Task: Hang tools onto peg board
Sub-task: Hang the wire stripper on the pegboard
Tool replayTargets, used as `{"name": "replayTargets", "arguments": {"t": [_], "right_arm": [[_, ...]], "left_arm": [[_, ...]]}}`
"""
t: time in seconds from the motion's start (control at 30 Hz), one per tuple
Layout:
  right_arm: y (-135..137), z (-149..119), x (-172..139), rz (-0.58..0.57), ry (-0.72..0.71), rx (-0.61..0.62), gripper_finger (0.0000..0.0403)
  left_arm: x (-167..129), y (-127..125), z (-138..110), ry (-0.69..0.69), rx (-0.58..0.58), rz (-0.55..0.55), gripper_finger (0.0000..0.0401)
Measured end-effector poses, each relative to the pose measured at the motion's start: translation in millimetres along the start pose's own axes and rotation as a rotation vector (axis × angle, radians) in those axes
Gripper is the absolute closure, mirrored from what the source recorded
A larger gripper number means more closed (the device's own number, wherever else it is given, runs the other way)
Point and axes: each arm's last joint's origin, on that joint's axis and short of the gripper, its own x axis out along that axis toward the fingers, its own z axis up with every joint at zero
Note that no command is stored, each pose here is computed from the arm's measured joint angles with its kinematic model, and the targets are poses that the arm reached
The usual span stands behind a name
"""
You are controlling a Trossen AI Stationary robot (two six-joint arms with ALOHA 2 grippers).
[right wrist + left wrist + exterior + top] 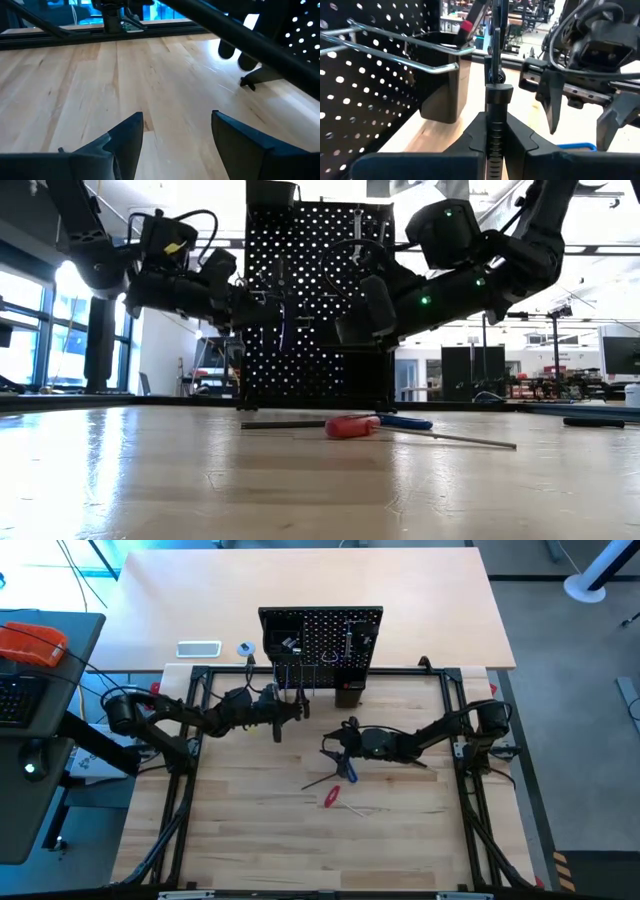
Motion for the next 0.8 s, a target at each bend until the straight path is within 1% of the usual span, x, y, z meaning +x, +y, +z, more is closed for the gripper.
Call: {"name": "replayTargets", "arguments": {"t": [0.1, 0.33, 0.53, 0.8], "right_arm": [[-0.5, 0.1, 0.1, -0.002, 0.0, -0.003, 0.0176], [-0.1, -0.2, 0.1, -0.001, 0.003, -0.004, 0.0176], [-0.2, -2.4, 0.0, -0.002, 0.025, -0.012, 0.0176], [-0.5, -3.6, 0.0, -0.003, 0.037, -0.024, 0.0176]], "left_arm": [[4.9, 1.0, -1.5, 0.008, -0.003, -0.002, 0.0379], [12.1, 7.5, -3.6, 0.021, -0.006, 0.036, 0.0379], [11.4, 6.7, 0.4, 0.0, -0.003, -0.011, 0.0379], [10.3, 10.1, -1.3, 0.014, -0.007, -0.004, 0.0379]]}}
